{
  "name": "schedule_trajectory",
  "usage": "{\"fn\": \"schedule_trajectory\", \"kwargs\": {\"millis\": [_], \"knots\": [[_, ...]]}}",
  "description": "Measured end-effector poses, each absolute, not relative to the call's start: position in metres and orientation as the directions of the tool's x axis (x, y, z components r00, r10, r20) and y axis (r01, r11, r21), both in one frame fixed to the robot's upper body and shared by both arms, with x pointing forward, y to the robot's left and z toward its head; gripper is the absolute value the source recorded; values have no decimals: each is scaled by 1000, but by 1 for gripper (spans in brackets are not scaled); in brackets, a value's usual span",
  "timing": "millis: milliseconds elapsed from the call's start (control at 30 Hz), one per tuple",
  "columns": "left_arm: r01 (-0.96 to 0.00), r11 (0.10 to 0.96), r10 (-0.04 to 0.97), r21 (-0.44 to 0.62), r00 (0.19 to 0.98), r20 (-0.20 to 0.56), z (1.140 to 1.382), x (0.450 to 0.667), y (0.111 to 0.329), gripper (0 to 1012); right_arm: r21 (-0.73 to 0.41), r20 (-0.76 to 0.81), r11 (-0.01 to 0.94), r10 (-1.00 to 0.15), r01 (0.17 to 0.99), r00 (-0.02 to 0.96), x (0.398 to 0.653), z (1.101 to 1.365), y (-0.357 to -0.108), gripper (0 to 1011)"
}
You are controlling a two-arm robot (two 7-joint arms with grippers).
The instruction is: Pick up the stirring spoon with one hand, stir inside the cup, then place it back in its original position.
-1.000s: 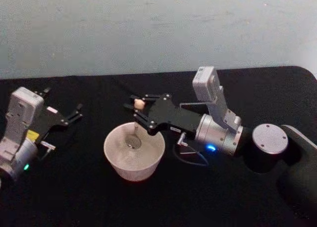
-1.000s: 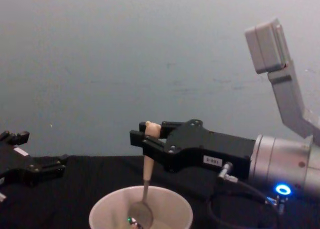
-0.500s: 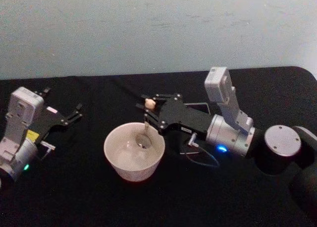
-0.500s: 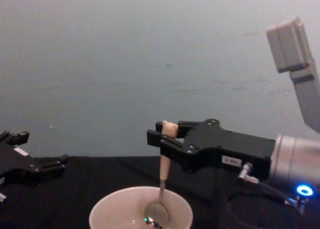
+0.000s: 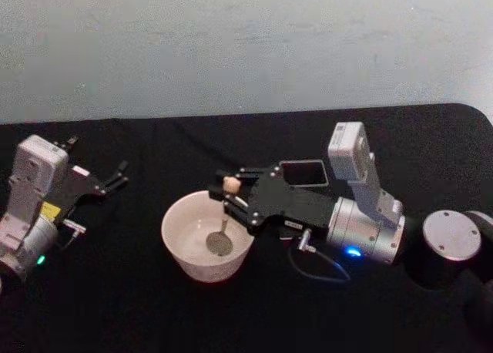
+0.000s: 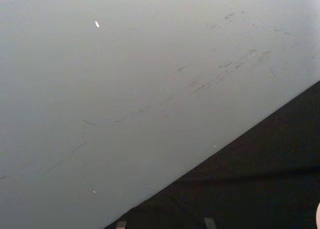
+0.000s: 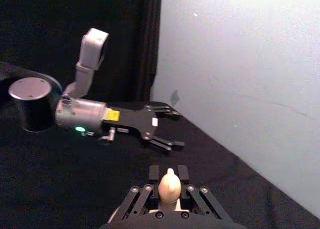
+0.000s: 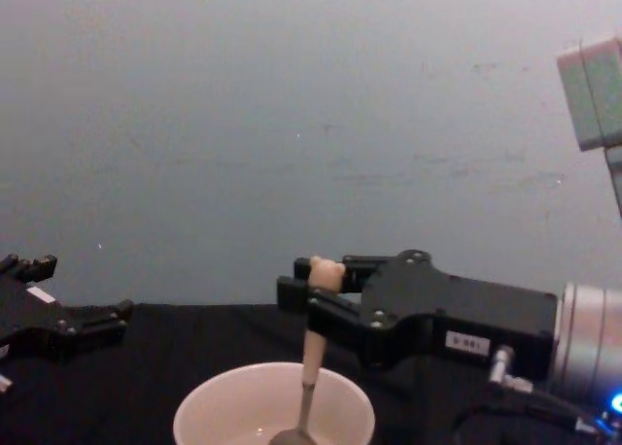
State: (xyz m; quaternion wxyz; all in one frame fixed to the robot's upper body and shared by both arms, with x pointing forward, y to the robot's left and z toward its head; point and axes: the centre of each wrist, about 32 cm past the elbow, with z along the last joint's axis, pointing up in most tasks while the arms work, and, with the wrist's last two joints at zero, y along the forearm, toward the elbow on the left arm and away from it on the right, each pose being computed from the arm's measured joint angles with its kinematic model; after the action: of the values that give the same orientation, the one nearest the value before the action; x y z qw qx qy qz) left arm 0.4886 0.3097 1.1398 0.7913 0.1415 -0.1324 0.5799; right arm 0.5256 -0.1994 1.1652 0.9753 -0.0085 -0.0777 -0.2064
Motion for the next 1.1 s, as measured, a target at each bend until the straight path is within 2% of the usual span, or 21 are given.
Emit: {"fn": "schedule_trajectory", "kwargs": {"millis": [267, 533, 733, 1100], "knots": [[-955, 287, 880, 70, 292, 374, 1140, 489, 310, 1001, 21, 147, 927, -372, 373, 916, 529, 1162, -182, 214], [-955, 287, 880, 70, 292, 374, 1140, 489, 310, 1001, 27, 161, 913, -406, 407, 900, 544, 1162, -172, 214], [-955, 287, 880, 70, 292, 374, 1140, 489, 310, 1001, 22, 172, 895, -442, 446, 880, 553, 1161, -173, 215], [-955, 287, 880, 70, 292, 374, 1140, 489, 310, 1001, 18, 187, 884, -462, 467, 867, 554, 1161, -178, 215]]}}
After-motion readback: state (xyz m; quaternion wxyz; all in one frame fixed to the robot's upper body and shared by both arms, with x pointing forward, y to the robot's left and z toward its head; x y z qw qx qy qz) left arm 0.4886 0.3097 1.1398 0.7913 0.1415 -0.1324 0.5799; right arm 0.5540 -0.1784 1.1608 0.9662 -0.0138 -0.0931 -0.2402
